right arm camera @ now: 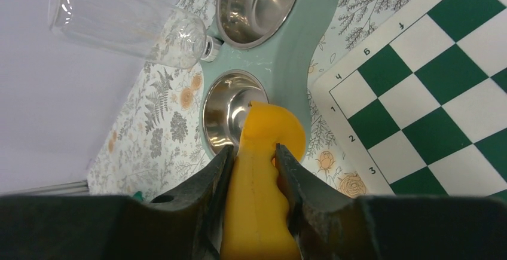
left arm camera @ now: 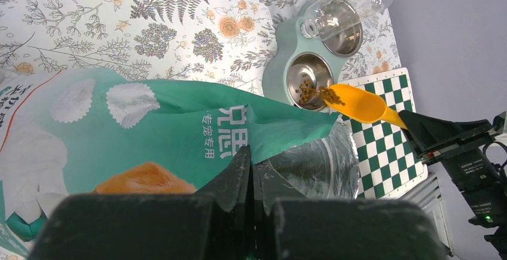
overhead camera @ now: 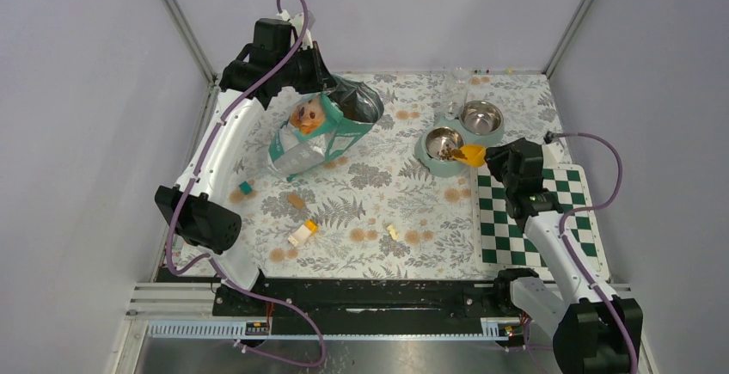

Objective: Serve the pet food

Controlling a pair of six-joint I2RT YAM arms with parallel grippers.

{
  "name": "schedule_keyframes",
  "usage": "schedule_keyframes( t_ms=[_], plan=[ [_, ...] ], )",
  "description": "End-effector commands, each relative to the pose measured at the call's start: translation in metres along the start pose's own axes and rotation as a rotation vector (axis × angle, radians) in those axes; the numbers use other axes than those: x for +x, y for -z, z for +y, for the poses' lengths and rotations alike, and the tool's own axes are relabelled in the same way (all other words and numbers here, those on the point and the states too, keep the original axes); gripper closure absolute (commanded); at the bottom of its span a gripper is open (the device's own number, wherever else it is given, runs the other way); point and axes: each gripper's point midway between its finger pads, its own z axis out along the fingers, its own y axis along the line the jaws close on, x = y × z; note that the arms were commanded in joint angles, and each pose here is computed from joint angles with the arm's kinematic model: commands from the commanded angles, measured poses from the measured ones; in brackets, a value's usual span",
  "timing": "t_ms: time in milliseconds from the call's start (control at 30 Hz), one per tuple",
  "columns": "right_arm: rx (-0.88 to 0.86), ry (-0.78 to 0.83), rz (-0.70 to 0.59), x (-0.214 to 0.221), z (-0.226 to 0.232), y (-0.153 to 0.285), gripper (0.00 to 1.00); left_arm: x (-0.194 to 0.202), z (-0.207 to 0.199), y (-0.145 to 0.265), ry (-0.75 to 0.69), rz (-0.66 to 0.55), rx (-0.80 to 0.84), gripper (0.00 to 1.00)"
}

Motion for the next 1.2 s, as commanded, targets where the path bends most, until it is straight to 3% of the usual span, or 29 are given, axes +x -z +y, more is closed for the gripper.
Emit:
schedule_keyframes(
  t_ms=[0, 433, 667, 833, 1000, 1167],
  plan=[
    [-0.017, 0.098, -0.06, -0.029, 0.025, 0.006, 1.0, -0.014, 0.001, 0.014, -0.016, -0.063, -0.01, 1.0],
    [-0.147, 0.332, -0.043, -0.045, 0.095, 0.041, 1.0, -0.009, 0.0, 0.014, -0.01, -0.046, 0.004, 1.0],
    [-0.805, 0.165, 0.147, -0.031, 0.224, 0.121, 1.0, -0.006, -0.013, 0.016, -0.007, -0.037, 0.046, 1.0],
    [-1.08, -0.013, 0.16, -0.054, 0.276, 0.173, 1.0, -0.017, -0.025, 0.024, -0.017, -0.066, 0.074, 1.0],
    [-1.137, 0.046, 0.221, -0.039, 0.301, 0.196, 1.0, -0.022, -0.032, 0.028, -0.02, -0.081, 0.09, 1.0],
    [-1.001, 0.227, 0.227, -0.019, 0.306, 0.187, 1.0, -0.027, -0.035, 0.03, -0.012, -0.101, 0.096, 1.0]
  ],
)
